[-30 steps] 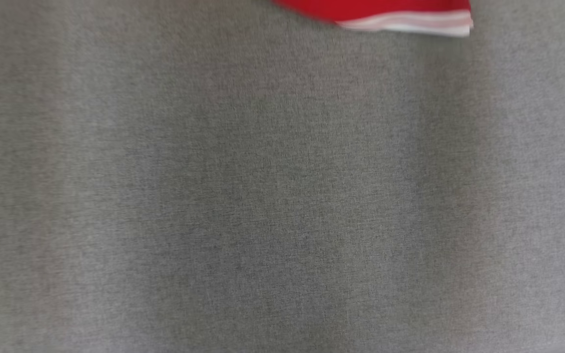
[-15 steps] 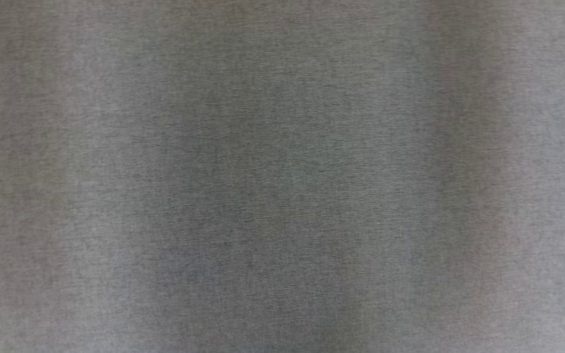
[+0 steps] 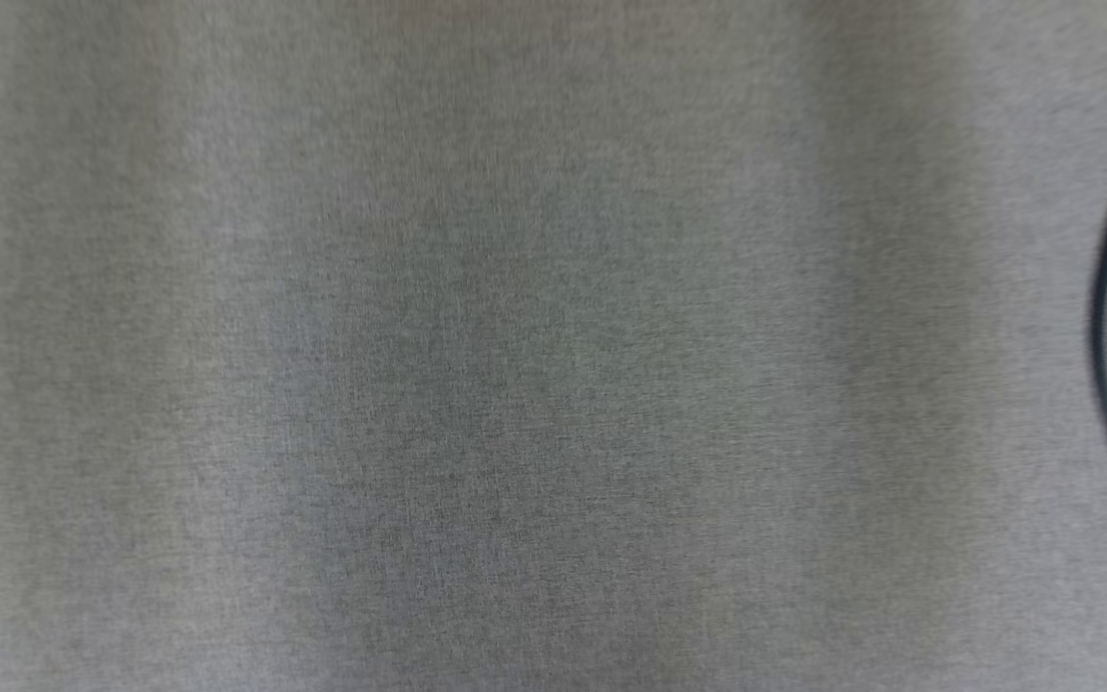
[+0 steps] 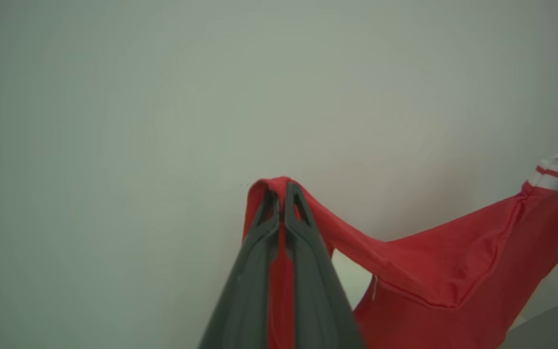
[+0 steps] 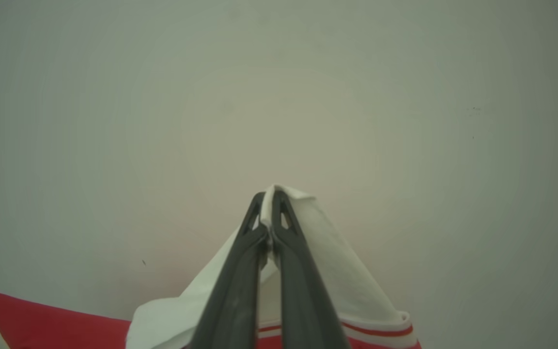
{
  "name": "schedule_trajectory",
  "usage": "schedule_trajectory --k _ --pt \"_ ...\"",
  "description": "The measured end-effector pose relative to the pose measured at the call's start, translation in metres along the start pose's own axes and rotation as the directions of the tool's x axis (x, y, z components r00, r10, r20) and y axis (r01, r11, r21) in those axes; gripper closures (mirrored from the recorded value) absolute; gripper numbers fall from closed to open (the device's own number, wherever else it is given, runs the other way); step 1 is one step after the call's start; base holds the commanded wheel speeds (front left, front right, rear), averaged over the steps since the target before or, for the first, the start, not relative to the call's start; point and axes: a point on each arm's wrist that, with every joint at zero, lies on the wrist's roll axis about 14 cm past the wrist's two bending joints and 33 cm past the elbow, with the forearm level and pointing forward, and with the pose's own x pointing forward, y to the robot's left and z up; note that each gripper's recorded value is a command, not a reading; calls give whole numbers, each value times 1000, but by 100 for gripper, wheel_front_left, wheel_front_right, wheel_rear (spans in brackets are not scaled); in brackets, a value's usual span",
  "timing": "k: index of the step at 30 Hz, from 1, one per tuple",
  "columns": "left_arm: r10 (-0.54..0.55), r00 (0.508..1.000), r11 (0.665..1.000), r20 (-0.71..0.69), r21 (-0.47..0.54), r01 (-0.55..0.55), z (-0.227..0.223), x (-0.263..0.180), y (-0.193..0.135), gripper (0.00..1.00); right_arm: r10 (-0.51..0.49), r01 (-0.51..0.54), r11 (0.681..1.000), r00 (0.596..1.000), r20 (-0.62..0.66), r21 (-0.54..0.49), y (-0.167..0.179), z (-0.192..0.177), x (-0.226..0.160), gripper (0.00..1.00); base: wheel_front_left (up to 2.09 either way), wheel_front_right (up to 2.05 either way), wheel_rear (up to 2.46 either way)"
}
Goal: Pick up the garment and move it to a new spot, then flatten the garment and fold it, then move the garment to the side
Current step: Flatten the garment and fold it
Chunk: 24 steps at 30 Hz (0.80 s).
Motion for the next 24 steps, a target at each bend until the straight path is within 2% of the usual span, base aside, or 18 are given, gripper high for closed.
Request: schedule_trajectory --k 6,14,19,21,24 --pt "-10 1000 993 -14 -117 9 -17 -32 -16 100 47 -42 995 997 -58 90 7 -30 -49 100 0 0 0" --pt "1 998 967 -70 -255 -19 -45 -105 -25 100 122 -86 973 980 -159 215 26 -71 -146 100 0 0 0" --pt "46 993 941 -105 -330 -78 -51 -160 -35 100 136 -68 959 963 -233 276 34 -90 -216 100 0 0 0" --pt "55 993 935 -106 -343 -88 -49 -171 -38 100 136 -60 954 960 -243 295 37 -93 -229 100 0 0 0" --pt "97 983 913 -157 -380 -151 -51 -218 -43 100 104 5 933 953 -284 360 37 -102 -276 100 0 0 0"
